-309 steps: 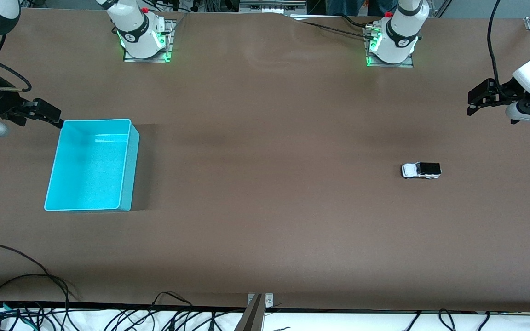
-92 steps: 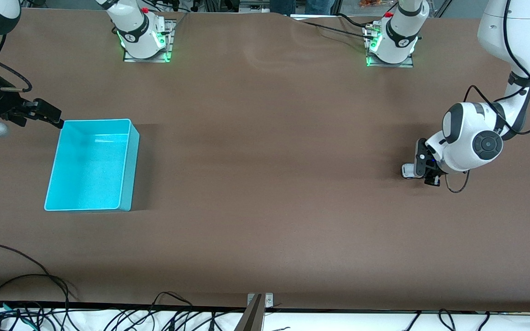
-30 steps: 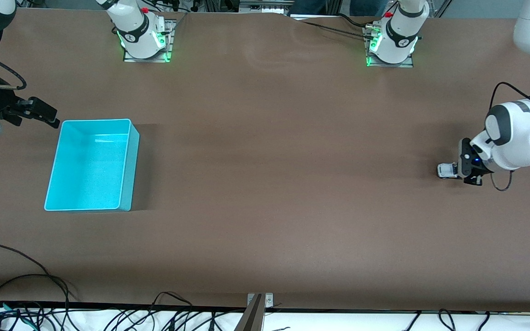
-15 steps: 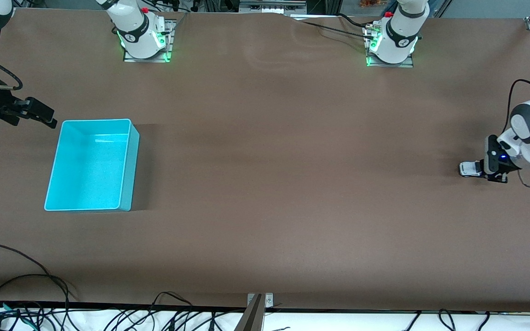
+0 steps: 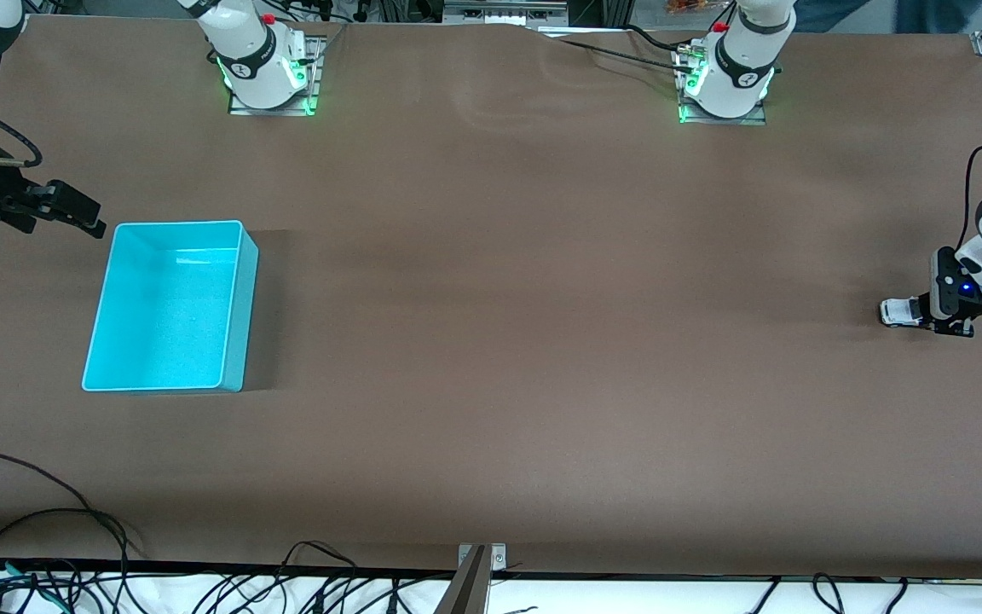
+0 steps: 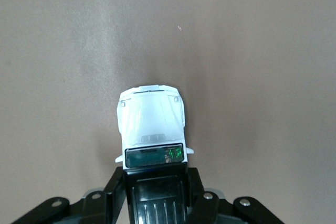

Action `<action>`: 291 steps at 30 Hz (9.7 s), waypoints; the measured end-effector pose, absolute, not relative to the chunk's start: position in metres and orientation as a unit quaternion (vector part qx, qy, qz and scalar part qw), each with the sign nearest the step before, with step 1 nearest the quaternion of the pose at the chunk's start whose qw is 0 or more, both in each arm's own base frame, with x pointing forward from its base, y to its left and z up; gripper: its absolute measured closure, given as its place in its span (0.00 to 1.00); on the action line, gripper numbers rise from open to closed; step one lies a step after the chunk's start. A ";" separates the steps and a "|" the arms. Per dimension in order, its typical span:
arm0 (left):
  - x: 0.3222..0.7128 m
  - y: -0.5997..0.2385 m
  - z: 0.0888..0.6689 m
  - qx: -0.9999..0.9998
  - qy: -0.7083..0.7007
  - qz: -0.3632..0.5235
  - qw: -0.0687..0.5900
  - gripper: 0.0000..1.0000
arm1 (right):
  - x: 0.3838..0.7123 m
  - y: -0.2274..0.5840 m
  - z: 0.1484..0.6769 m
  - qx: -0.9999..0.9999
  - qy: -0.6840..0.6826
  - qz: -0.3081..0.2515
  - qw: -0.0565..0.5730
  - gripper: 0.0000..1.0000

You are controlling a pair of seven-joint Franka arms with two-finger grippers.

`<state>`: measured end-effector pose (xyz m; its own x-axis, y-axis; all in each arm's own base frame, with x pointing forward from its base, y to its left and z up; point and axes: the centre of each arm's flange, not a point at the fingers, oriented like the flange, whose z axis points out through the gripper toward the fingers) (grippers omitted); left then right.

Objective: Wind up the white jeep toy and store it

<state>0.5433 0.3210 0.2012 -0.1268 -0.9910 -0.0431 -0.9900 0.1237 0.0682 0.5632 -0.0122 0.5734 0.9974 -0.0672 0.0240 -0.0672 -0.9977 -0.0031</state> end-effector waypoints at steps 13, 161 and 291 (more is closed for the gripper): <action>0.559 0.325 0.221 0.657 -0.750 -0.055 0.046 0.00 | 0.563 -0.012 0.573 -0.999 0.034 -0.012 0.001 0.00; 0.646 0.016 0.465 0.947 -0.236 -0.202 0.078 0.00 | 0.567 0.002 0.554 -0.999 -0.032 0.015 0.006 0.00; 0.586 -0.006 0.603 0.999 -0.048 0.018 0.003 0.00 | 0.587 -0.048 0.349 -0.683 -0.728 0.044 0.049 0.51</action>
<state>0.5858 -0.0064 0.6033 0.9948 -0.0948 0.0370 -0.0950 -0.9955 0.0035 0.5873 -0.0484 0.3486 -0.0627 0.9980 0.0112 0.9894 0.0637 -0.1306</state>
